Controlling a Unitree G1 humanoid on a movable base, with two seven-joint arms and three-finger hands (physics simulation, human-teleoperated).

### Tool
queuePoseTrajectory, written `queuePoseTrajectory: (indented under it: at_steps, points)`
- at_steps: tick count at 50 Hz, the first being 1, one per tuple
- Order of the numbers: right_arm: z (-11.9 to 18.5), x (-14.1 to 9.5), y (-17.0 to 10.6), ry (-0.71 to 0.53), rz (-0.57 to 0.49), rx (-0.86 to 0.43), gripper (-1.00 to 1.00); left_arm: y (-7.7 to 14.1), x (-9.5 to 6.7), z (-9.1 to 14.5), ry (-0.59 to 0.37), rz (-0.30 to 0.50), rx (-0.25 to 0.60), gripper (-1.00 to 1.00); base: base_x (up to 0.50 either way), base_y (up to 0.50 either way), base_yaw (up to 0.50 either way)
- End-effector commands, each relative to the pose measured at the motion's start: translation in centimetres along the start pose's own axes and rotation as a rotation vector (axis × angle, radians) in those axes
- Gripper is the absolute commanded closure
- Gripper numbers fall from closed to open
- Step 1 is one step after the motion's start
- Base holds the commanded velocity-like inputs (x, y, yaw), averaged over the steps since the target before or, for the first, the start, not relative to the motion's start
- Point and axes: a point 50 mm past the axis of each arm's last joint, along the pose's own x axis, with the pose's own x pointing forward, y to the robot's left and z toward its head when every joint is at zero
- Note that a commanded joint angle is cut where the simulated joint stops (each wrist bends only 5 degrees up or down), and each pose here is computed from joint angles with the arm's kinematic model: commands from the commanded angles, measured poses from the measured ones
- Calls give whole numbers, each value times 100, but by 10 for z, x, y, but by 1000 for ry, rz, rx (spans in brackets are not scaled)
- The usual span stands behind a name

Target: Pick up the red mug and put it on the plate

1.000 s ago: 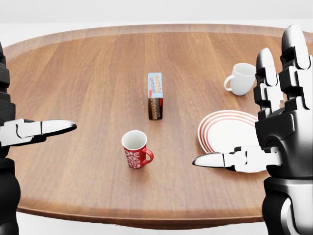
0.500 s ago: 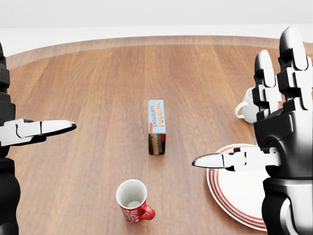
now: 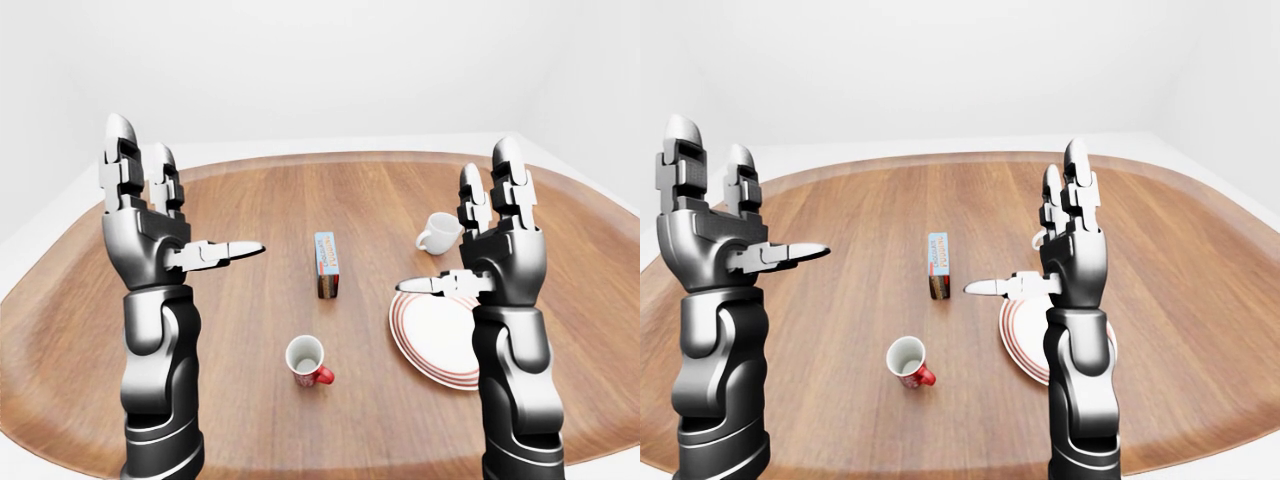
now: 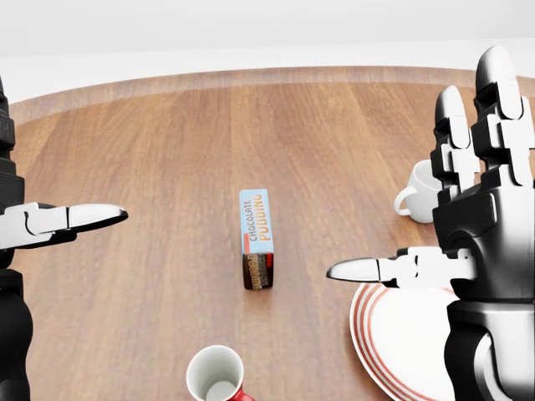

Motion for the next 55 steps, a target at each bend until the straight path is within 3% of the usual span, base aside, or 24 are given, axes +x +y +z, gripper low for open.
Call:
queuePoseTrajectory:
  at_steps: [1, 21, 36, 55]
  points:
    - [-1, 1, 0, 5, -13, -10, -100, 1, 1, 2, -8, 2, 0, -100, 0, 0, 0]
    - [-5, -13, 13, 41, 48, 4, -100, 1, 2, -1, 3, 2, 6, -100, 0, 0, 0]
    - [-16, -20, 41, 98, 215, -15, -100, 1, 2, -1, 2, 3, 8, -100, 0, 0, 0]
    - [-34, -19, 48, 168, 270, -37, -100, 1, 1, 2, -7, 1, 8, -100, 0, 0, 0]
